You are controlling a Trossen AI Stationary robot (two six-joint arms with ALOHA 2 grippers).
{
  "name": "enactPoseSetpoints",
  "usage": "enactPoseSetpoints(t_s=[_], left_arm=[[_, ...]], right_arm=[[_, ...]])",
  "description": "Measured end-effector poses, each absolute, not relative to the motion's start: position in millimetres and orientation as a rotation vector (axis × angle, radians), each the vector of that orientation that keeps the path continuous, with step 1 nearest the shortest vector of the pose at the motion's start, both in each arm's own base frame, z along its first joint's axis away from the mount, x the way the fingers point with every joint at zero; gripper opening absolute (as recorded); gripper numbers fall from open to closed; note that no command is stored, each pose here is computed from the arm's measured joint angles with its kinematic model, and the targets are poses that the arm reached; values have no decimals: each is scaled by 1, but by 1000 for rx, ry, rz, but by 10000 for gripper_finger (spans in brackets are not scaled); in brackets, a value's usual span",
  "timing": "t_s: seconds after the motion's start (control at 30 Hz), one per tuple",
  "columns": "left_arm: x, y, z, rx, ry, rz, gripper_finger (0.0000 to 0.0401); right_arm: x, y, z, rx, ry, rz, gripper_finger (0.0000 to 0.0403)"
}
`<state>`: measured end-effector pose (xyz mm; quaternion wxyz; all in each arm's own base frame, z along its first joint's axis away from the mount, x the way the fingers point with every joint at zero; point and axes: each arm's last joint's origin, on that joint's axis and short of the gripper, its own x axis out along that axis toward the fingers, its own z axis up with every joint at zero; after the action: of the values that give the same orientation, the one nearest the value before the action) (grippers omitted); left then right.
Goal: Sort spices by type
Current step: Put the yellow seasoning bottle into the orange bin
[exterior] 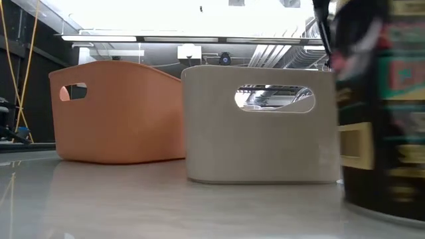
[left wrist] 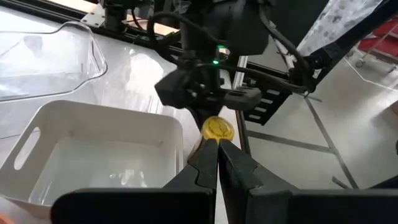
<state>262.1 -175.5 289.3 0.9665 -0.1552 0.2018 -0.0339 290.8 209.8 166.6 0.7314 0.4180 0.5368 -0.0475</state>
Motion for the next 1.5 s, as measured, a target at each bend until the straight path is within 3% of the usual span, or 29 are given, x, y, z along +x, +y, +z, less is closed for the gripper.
enactPoseSetpoints(t_s=[0.27, 0.73, 0.93, 1.13, 1.5], left_arm=[[262, -176, 289, -280, 410, -83, 0], [260, -178, 286, 50, 438, -245, 1], [260, -178, 286, 197, 417, -278, 15], [261, -177, 286, 240, 417, -295, 75], [280, -168, 305, 71, 551, -313, 260]], right_arm=[[318, 228, 171, 841, 1114, -46, 0], [382, 234, 185, 605, 919, 38, 0], [389, 232, 213, 466, 917, 102, 0], [361, 238, 245, 289, 1081, 71, 0], [291, 257, 259, 230, 1314, -144, 0]])
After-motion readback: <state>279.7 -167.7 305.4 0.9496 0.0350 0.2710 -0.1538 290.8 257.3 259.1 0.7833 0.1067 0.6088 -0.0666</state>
